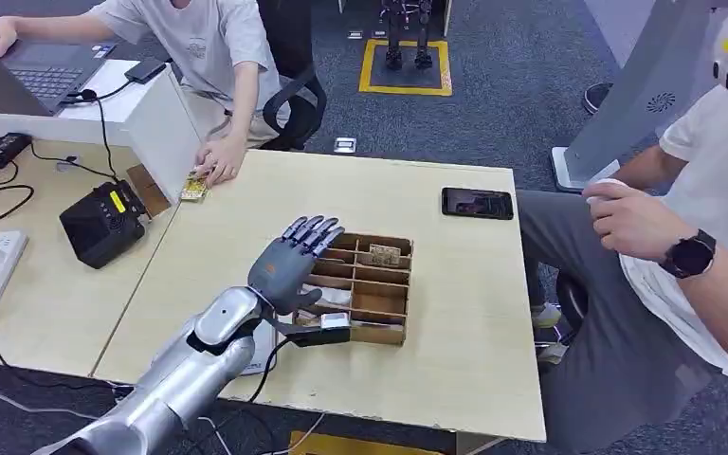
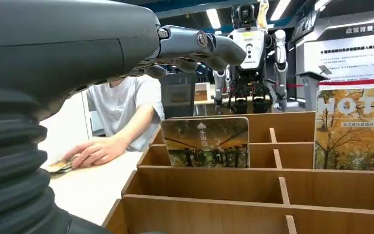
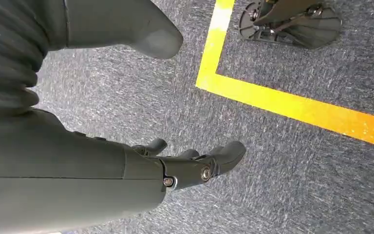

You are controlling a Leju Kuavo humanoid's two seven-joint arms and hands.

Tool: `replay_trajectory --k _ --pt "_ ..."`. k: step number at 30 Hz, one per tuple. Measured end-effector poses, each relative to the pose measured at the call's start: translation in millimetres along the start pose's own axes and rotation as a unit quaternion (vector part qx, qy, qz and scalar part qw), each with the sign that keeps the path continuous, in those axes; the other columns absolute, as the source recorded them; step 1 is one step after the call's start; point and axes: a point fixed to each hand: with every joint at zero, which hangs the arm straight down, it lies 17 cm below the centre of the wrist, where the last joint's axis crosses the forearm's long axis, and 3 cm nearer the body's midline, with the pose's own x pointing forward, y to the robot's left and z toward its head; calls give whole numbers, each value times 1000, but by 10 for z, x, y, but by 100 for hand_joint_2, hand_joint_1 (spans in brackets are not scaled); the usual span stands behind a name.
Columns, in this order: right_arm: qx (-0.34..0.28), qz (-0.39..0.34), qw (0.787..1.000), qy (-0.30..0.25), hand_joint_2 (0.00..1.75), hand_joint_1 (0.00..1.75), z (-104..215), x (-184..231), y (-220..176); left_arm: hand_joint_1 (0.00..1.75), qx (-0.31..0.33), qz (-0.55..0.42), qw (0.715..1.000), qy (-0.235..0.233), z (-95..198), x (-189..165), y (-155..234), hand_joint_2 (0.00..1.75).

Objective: Pass the card to the sensor for recognition and then transmit it.

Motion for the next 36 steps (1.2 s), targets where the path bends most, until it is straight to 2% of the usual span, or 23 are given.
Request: replay_trajectory --k 36 --pt "-2 -10 1000 3 175 0 0 -13 -12 0 -45 24 999 -15 17 -140 18 175"
